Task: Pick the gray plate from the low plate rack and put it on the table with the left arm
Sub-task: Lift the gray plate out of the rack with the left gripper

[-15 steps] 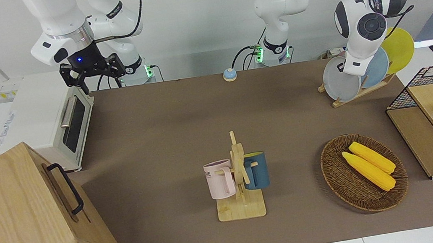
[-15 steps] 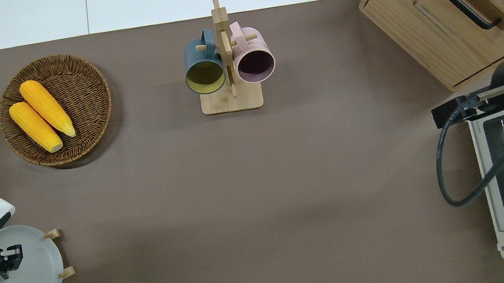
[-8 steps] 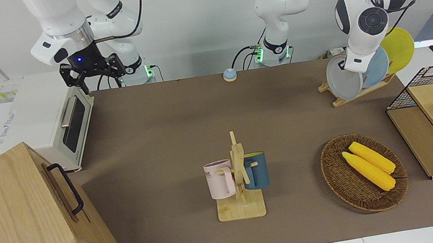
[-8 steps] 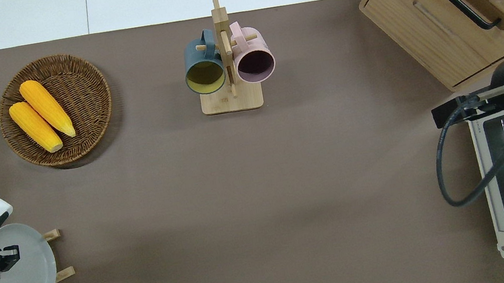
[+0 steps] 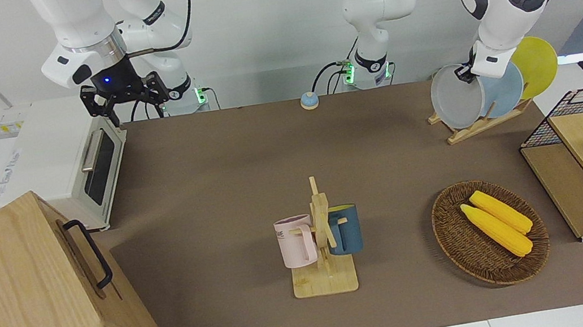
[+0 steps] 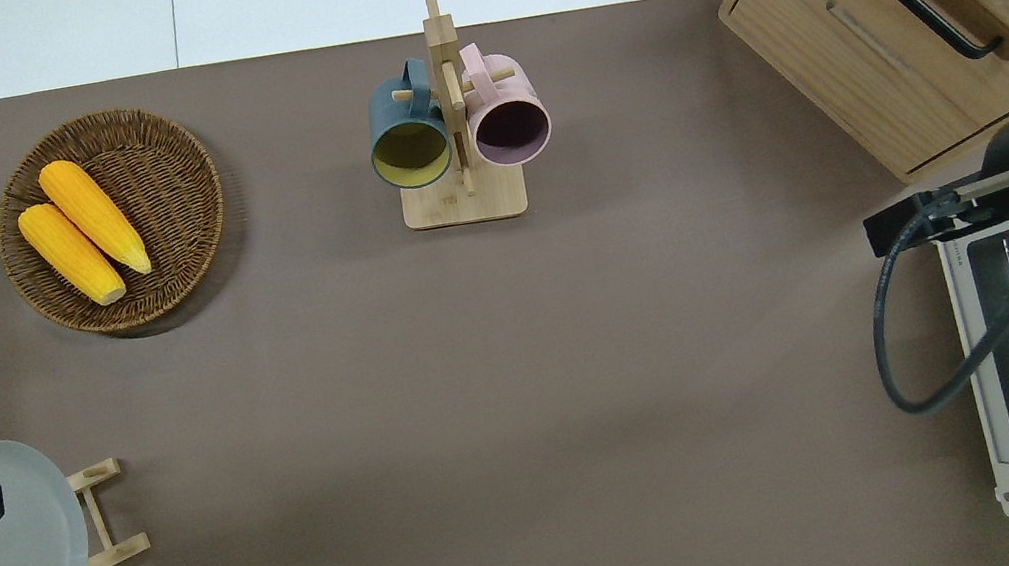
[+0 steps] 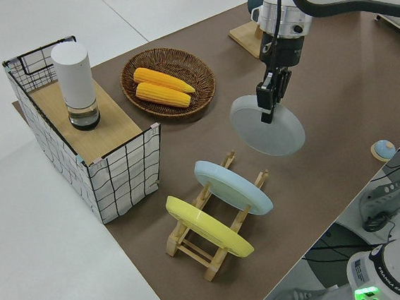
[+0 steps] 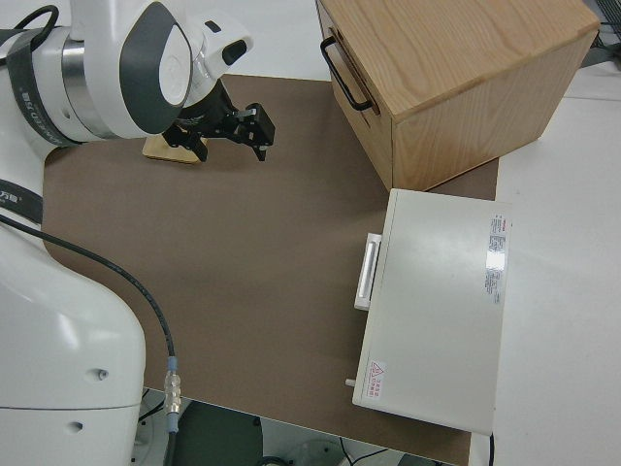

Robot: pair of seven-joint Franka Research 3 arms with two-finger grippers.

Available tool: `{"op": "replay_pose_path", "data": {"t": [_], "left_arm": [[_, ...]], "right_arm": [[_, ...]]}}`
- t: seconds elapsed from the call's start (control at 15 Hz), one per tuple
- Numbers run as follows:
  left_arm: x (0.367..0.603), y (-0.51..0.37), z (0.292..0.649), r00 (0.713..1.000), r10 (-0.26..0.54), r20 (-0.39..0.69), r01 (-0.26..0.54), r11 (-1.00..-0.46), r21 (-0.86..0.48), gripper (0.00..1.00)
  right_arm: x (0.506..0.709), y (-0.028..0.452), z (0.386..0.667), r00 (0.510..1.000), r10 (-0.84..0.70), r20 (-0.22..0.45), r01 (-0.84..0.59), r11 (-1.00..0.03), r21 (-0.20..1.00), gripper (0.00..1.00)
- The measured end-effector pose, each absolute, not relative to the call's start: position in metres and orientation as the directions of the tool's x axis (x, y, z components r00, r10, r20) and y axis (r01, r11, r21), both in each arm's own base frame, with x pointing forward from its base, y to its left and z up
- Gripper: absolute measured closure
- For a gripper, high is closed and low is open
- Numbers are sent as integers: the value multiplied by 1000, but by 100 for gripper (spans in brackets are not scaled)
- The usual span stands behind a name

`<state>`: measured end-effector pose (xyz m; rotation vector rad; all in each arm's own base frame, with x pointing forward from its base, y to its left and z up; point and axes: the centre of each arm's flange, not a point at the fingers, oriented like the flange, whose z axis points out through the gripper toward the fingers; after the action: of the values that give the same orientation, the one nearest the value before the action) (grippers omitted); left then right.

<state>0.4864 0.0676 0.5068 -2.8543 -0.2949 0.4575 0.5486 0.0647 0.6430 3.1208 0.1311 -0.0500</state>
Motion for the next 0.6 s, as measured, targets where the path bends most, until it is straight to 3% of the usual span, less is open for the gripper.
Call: {"op": "replay_pose_path", "data": {"t": [0.33, 0.6], "left_arm": [[488, 35, 503, 919, 229, -322, 236, -972, -15, 87], [486, 15, 449, 931, 224, -287, 249, -967, 53, 87]], "right_arm": [[549, 65, 643, 996, 84, -33, 84, -996, 16, 1], [549, 65, 643, 996, 84, -33, 84, -996, 16, 1]]}}
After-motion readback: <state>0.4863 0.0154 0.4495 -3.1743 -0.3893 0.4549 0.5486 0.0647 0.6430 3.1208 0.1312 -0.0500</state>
